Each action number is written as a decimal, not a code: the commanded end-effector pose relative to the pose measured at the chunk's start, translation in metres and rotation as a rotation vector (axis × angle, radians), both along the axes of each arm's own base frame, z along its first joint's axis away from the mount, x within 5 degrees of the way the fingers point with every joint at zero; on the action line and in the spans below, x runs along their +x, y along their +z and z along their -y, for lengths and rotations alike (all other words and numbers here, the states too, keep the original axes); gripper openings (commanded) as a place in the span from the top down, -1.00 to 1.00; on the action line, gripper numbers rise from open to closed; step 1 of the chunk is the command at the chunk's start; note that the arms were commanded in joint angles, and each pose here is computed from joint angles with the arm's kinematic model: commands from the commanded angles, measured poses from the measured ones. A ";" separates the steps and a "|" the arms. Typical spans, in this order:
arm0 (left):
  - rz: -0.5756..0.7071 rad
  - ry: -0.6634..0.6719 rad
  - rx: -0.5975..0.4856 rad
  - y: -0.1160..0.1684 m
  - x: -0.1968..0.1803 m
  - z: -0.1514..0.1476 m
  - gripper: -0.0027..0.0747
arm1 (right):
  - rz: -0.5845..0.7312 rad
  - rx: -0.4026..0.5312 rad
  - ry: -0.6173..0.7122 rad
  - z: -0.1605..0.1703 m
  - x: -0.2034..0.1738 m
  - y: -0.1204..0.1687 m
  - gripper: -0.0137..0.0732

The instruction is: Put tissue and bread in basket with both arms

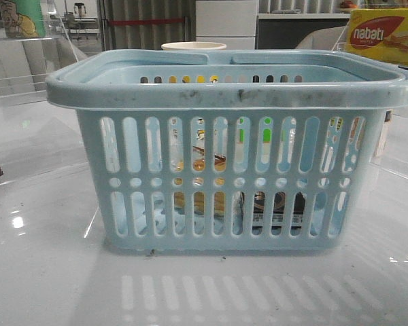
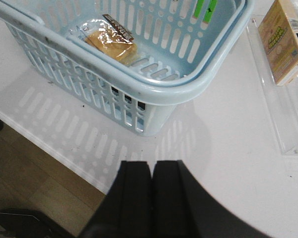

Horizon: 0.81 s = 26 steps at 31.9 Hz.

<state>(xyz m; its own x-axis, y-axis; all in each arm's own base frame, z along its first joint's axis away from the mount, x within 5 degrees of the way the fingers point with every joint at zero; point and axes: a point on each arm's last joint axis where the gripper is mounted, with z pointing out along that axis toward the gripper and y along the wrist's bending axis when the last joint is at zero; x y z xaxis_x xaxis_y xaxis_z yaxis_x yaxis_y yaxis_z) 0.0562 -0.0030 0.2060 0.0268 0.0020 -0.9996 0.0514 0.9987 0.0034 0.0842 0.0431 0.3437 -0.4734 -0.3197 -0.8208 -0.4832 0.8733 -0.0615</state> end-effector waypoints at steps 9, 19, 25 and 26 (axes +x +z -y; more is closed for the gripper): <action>0.110 -0.006 -0.015 0.009 -0.002 0.000 0.70 | 0.091 0.024 0.001 0.000 0.003 0.013 0.56; 0.110 -0.006 -0.015 0.009 -0.002 0.000 0.70 | 0.091 0.024 0.001 0.000 0.003 0.013 0.56; 0.110 -0.006 -0.015 0.009 -0.002 0.000 0.70 | 0.108 0.033 -0.003 0.002 -0.001 0.013 0.56; 0.110 -0.006 -0.015 0.009 -0.002 0.000 0.70 | 0.120 0.040 -0.017 0.004 -0.001 0.012 0.56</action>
